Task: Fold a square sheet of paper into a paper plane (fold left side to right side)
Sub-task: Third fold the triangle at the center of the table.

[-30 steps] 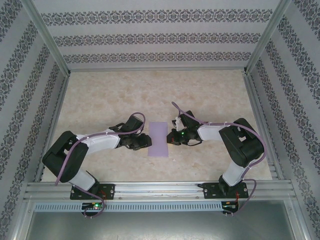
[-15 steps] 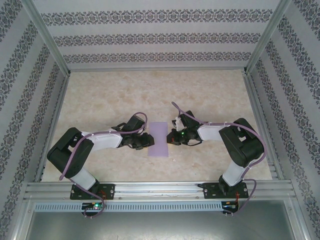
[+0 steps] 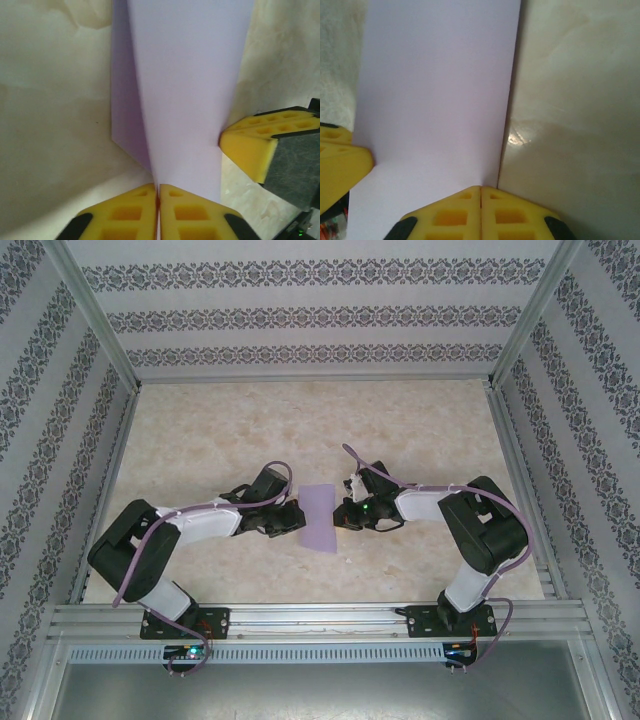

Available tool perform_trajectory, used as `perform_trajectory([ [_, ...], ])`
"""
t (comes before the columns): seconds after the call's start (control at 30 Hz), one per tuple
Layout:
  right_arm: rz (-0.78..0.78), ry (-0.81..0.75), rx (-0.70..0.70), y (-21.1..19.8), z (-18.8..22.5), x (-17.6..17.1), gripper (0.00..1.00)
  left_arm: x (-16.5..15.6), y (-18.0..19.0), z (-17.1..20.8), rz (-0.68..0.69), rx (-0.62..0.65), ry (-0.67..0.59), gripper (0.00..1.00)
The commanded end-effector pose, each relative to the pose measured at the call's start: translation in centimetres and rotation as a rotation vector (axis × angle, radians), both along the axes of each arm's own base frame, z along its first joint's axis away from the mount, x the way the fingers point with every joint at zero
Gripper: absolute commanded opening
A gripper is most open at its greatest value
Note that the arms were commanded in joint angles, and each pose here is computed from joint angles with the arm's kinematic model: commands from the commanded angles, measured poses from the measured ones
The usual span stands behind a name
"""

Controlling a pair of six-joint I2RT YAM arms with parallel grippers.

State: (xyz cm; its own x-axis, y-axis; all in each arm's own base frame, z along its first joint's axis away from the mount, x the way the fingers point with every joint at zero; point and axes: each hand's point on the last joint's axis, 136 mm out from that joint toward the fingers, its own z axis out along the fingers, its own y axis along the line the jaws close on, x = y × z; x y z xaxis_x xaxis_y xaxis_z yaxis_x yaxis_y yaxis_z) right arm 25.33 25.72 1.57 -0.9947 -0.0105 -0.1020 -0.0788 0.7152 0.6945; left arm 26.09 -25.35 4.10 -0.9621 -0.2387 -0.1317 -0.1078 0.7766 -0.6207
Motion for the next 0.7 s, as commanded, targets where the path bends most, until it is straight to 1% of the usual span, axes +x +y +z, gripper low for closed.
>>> perform_trajectory([
  [0.0,0.009,-0.105,-0.026,-0.5,1.0,0.8,0.12,0.2,0.3,0.7,0.035,-0.022,-0.008,0.04],
  [0.13,0.000,-0.235,-0.052,-1.5,3.3,1.2,0.26,0.0,0.4,0.9,0.061,-0.034,0.008,0.02],
  [0.2,-0.003,-0.310,-0.075,-2.5,4.1,0.7,0.33,-0.1,0.4,1.0,0.074,-0.041,0.016,0.01],
  [0.3,0.034,-0.433,-0.100,-3.1,5.4,-0.6,0.41,-0.2,0.5,1.1,0.094,-0.052,0.025,0.00],
  [0.5,0.175,-0.787,-0.174,-1.9,8.2,-4.6,0.57,-0.5,0.2,1.3,0.108,-0.062,0.055,0.00],
  [0.57,0.244,-0.897,-0.188,-1.2,8.5,-5.9,0.59,-0.7,0.2,1.3,0.114,-0.063,0.061,0.00],
  [0.6,0.274,-0.953,-0.196,-0.9,8.6,-6.5,0.62,-0.7,0.3,1.2,0.119,-0.060,0.064,0.00],
  [0.67,0.344,-1.018,-0.219,-0.5,7.6,-7.8,0.67,-0.8,0.4,1.1,0.127,-0.058,0.066,0.00],
])
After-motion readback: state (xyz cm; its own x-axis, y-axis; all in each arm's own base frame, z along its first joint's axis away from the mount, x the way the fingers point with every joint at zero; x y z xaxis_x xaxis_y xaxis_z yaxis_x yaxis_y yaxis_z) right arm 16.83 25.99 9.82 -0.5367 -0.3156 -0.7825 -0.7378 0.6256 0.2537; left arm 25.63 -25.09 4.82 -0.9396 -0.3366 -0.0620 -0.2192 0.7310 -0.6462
